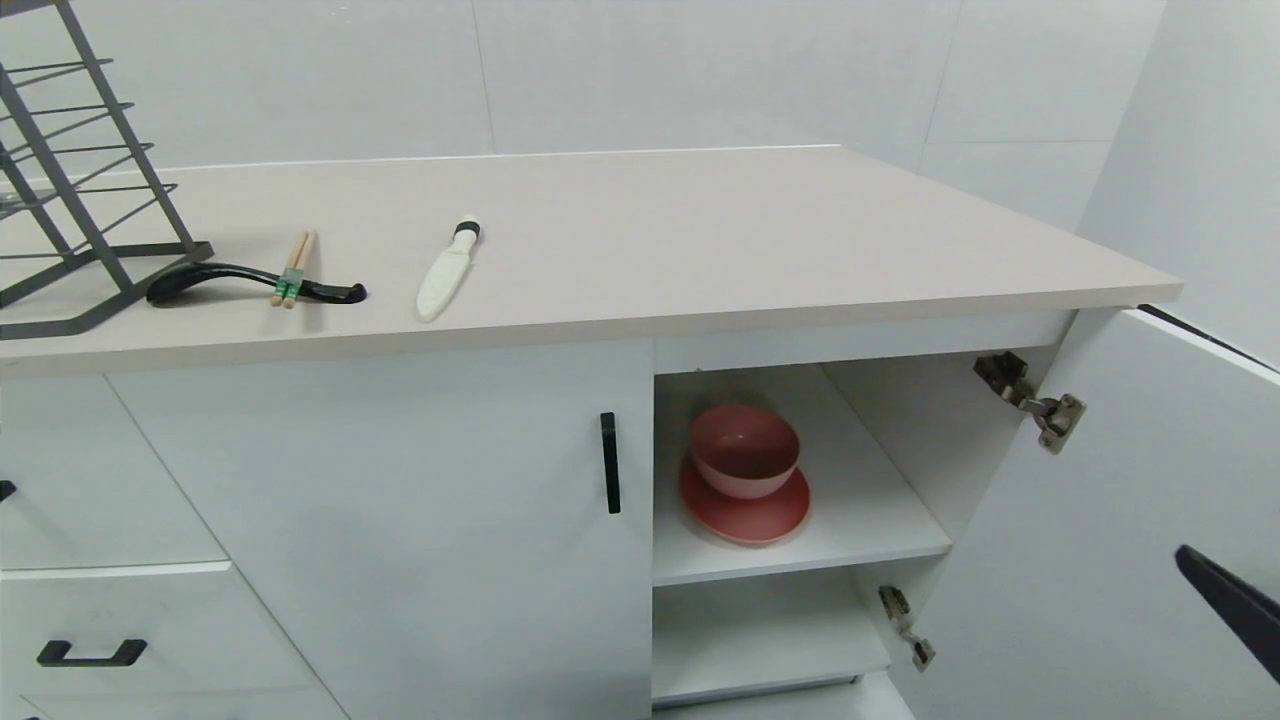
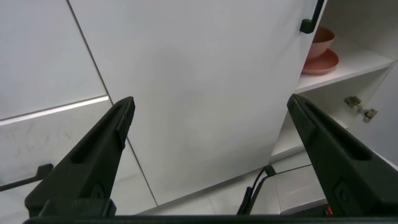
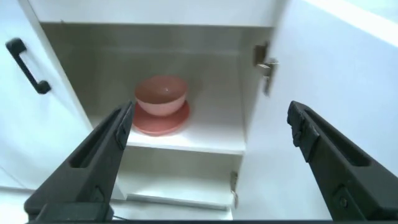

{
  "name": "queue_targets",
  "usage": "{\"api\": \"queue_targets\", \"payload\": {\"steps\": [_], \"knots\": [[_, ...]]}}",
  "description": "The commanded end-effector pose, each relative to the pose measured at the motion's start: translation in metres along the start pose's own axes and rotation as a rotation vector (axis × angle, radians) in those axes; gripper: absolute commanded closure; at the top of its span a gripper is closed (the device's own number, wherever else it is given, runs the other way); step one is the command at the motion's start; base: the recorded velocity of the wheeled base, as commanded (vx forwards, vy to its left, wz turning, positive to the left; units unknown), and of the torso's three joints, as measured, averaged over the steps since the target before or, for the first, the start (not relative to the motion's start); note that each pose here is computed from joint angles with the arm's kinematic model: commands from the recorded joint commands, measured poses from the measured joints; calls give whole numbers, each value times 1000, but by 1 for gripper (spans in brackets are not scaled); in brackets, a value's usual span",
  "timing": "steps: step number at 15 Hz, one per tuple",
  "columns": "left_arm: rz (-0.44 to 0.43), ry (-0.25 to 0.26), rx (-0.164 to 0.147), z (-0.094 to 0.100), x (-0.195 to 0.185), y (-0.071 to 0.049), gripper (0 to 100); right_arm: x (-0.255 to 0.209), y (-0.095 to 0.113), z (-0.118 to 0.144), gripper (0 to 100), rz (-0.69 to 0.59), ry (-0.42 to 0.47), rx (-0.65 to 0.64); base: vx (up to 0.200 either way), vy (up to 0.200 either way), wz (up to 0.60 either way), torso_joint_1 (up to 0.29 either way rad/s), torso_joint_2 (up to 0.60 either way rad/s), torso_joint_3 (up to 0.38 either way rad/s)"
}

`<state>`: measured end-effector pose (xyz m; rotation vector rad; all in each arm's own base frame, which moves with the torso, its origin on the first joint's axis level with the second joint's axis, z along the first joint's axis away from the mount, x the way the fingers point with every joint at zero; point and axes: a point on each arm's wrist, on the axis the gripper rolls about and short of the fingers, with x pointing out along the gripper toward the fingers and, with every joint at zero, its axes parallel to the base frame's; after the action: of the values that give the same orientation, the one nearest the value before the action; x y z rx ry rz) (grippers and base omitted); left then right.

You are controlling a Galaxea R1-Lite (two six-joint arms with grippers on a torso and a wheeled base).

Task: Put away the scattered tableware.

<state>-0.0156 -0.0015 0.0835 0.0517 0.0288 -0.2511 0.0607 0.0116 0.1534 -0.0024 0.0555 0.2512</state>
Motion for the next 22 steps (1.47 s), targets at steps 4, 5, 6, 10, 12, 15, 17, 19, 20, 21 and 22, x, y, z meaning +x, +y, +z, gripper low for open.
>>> {"api": "queue_targets", "payload": {"steps": [4,5,6,10,12,15,17,19,20,21,22], "knots": [[3,2,-1,0,0,0,0,-88,13,11,0,-93,-234,-33,0,0,0,0,0,0],[3,2,-1,0,0,0,0,-90,13,6,0,-95,-237,-32,0,0,0,0,0,0],[3,2,-1,0,0,0,0,-90,13,0,0,-96,-234,-32,0,0,0,0,0,0],[43,13,-2,-1,0,1,0,-82,12,-56,0,-109,-143,-15,0,0,0,0,0,0],[127,38,-17,-3,0,3,0,-79,11,-77,0,-152,-78,-3,0,0,0,0,0,0],[137,39,-34,-3,0,3,0,-78,9,-82,0,-253,-37,3,0,0,0,0,0,0],[181,38,-30,-4,0,2,0,-78,9,-82,0,-254,-37,3,0,0,0,0,0,0],[239,8,-38,-7,-4,0,0,-78,9,-82,0,-254,-37,3,0,0,0,0,0,0],[246,2,-43,-7,-5,0,0,-78,9,-82,0,-254,-37,5,0,0,0,0,0,0],[249,1,-45,-7,-5,0,0,-78,9,-82,0,-254,-39,3,0,0,0,0,0,0],[249,0,-43,-7,-5,-1,0,-78,9,-82,0,-253,-39,3,0,0,0,0,0,0]]}}
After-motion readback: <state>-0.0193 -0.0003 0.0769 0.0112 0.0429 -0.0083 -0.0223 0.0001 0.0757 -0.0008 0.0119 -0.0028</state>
